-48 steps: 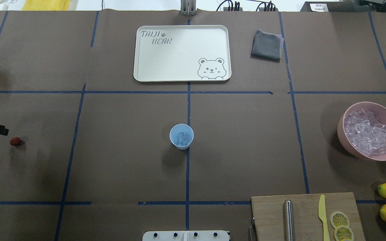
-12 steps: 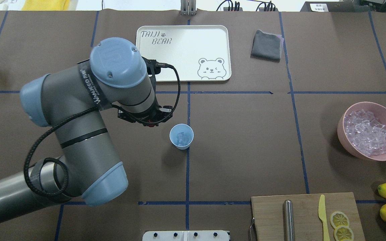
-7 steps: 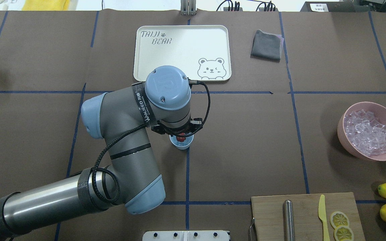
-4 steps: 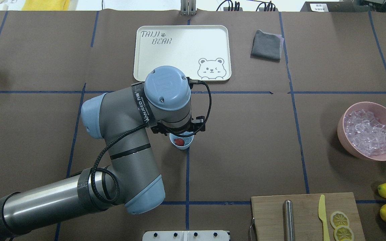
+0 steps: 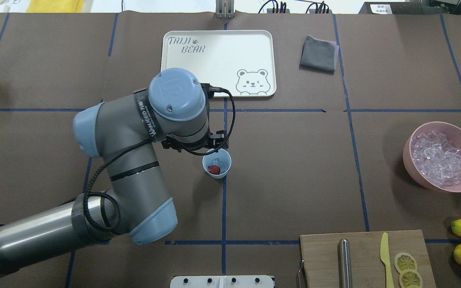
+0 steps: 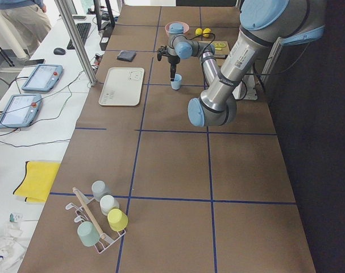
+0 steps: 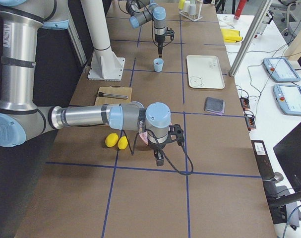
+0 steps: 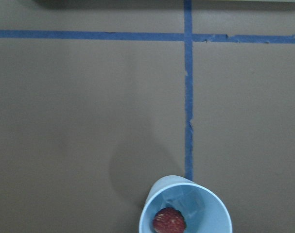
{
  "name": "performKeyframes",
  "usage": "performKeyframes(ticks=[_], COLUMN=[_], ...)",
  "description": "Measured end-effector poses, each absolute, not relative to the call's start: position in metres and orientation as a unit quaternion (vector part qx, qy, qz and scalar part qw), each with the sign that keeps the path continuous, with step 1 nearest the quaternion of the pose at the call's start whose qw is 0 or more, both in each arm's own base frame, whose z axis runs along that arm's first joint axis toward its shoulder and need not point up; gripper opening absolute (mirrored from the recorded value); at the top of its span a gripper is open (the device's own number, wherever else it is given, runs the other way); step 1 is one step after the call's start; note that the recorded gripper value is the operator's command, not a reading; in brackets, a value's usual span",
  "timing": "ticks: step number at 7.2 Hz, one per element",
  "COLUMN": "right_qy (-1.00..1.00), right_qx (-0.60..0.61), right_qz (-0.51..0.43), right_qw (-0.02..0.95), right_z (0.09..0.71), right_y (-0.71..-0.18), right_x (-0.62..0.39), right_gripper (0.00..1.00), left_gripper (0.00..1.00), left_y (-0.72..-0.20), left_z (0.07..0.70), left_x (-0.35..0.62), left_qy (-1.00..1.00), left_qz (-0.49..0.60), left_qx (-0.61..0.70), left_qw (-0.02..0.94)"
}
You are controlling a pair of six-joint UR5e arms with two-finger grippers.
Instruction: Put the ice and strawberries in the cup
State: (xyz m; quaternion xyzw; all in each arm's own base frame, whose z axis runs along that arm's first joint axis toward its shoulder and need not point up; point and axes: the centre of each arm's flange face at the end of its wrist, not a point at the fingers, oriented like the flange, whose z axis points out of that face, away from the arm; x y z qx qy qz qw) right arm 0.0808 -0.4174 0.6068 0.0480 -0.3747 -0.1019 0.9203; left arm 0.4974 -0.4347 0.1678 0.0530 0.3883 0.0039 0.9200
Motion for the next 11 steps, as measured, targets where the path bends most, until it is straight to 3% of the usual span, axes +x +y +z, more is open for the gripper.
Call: performKeyframes(ticks=[4, 7, 11], right_qy=[-0.375, -0.375, -0.374], right_qx=[0.046, 0.047, 0.048], right_qz=[-0.099, -0.099, -0.099], right_qw=[0.921, 0.921, 0.921], right_z=[0.608, 0.607, 0.606], right_y=[-0.416, -0.418, -0.419], right_x=[0.081, 0.081, 0.081], right_gripper=[1.00, 1.00, 1.00], left_gripper=[0.99, 1.00, 1.00], left_y=[-0.482, -0.505, -0.476], left_z=[0.262, 0.381, 0.532], left_x=[0.306, 0.153, -0.011], left_qy=[0.365, 0.358, 0.348], left_qz=[0.097, 0.153, 0.041], left_qx=[0.046, 0.037, -0.022], left_qw=[0.925, 0.920, 0.936])
